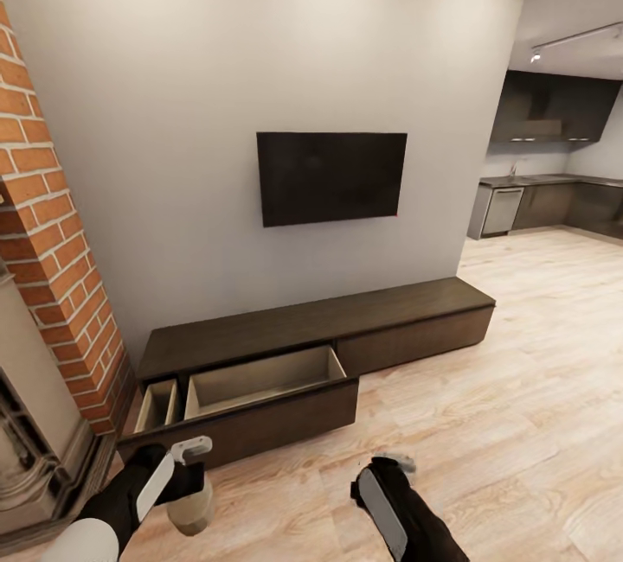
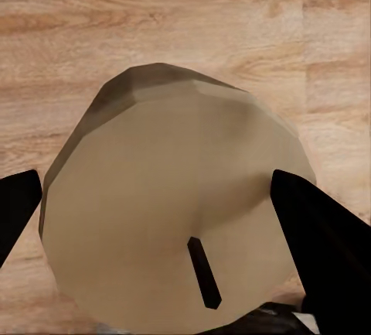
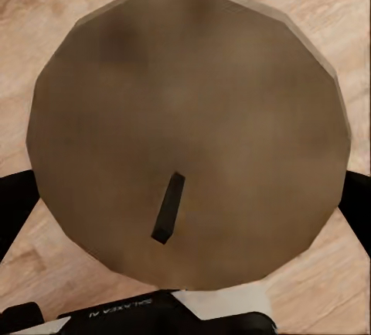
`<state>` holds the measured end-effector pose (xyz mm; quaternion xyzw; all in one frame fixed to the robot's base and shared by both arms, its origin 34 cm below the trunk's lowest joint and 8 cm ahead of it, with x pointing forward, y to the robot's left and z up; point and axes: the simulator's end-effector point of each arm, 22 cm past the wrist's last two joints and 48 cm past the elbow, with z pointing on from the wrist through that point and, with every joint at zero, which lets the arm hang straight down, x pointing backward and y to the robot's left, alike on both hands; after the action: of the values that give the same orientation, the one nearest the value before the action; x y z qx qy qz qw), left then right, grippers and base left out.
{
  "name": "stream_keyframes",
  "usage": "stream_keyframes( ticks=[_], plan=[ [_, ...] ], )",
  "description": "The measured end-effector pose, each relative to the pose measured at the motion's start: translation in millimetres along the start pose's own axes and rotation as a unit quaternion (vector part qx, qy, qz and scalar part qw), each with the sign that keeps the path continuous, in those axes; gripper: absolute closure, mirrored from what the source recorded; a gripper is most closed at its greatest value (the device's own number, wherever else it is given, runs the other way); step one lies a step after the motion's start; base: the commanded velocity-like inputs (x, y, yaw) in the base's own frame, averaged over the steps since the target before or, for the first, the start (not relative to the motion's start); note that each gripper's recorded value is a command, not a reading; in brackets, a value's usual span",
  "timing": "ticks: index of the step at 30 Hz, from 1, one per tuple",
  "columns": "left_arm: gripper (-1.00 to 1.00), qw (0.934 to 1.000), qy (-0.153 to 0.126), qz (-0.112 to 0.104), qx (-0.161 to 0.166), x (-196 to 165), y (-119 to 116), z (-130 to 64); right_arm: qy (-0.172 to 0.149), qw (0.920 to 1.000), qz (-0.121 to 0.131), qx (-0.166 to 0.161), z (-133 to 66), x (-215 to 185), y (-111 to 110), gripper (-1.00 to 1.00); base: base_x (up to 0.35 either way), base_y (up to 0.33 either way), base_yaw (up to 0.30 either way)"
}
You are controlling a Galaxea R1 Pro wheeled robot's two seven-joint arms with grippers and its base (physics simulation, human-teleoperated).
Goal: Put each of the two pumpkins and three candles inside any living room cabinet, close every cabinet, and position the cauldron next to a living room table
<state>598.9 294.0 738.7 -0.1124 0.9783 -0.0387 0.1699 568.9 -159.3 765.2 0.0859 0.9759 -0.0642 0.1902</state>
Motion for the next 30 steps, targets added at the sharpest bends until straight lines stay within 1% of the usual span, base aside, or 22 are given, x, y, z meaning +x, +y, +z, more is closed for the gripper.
stream_keyframes(
  ticks=[1,4,5,7,8,9,12,14,16,20,27,30],
  plan=[
    [1.0,1.0,0.008,0.001,0.002,0.5,-1.6,-3.8,-0.004,1.0,-0.006,0.001,-10.0,-16.4,0.2,1.0,0.0,0.0,0.0],
    [1.0,0.9997,0.025,0.006,0.006,-1.2,-5.3,-15.4,-0.007,0.9994,-0.035,-0.002,-39.8,-65.2,3.9,1.0,0.0,0.0,0.0],
    [1.0,0.9994,0.032,0.008,0.006,-0.4,-5.2,-18.5,-0.013,0.999,-0.043,0.0,-48.3,-79.7,3.5,1.0,0.0,0.0,0.0],
    [1.0,0.9992,0.04,0.006,0.005,-1.0,-3.2,-23.5,-0.015,0.9988,-0.047,-0.005,-56.5,-89.3,6.7,1.0,0.0,0.0,0.0],
    [1.0,0.9991,0.041,0.002,0.005,-2.7,-1.1,-25.7,-0.017,0.9985,-0.052,-0.003,-59.0,-91.2,7.0,1.0,0.0,0.0,0.0],
    [1.0,0.9989,0.042,-0.02,0.011,-11.9,3.4,-33.2,-0.022,0.9977,-0.064,-0.005,-63.4,-94.0,12.6,1.0,0.0,0.0,0.0],
    [1.0,0.9989,0.035,-0.024,0.017,-23.6,0.8,-41.8,-0.025,0.9974,-0.067,-0.005,-63.9,-95.1,13.6,1.0,0.0,0.0,0.0],
    [1.0,0.9992,0.029,-0.023,0.018,-29.3,-0.5,-45.1,-0.026,0.9974,-0.067,-0.005,-64.4,-95.9,14.2,1.0,0.0,0.0,0.037],
    [1.0,0.9991,0.026,-0.024,0.023,-31.9,-5.0,-46.6,-0.027,0.9973,-0.068,-0.004,-64.7,-96.4,13.7,1.0,0.0,0.0,0.196],
    [1.0,0.9993,0.022,-0.022,0.022,-33.9,-5.8,-47.1,-0.029,0.9973,-0.067,-0.005,-65.5,-97.3,14.6,1.0,0.045,0.0,0.263],
    [1.0,0.9993,0.02,-0.022,0.022,-35.2,-3.7,-47.5,-0.028,0.9974,-0.067,-0.006,-65.3,-97.0,14.8,1.0,0.256,0.0,0.288],
    [1.0,0.9993,0.02,-0.022,0.022,-35.1,-4.0,-47.4,-0.03,0.9973,-0.066,-0.006,-65.9,-97.7,15.3,1.0,0.314,0.0,0.129]
  ],
)
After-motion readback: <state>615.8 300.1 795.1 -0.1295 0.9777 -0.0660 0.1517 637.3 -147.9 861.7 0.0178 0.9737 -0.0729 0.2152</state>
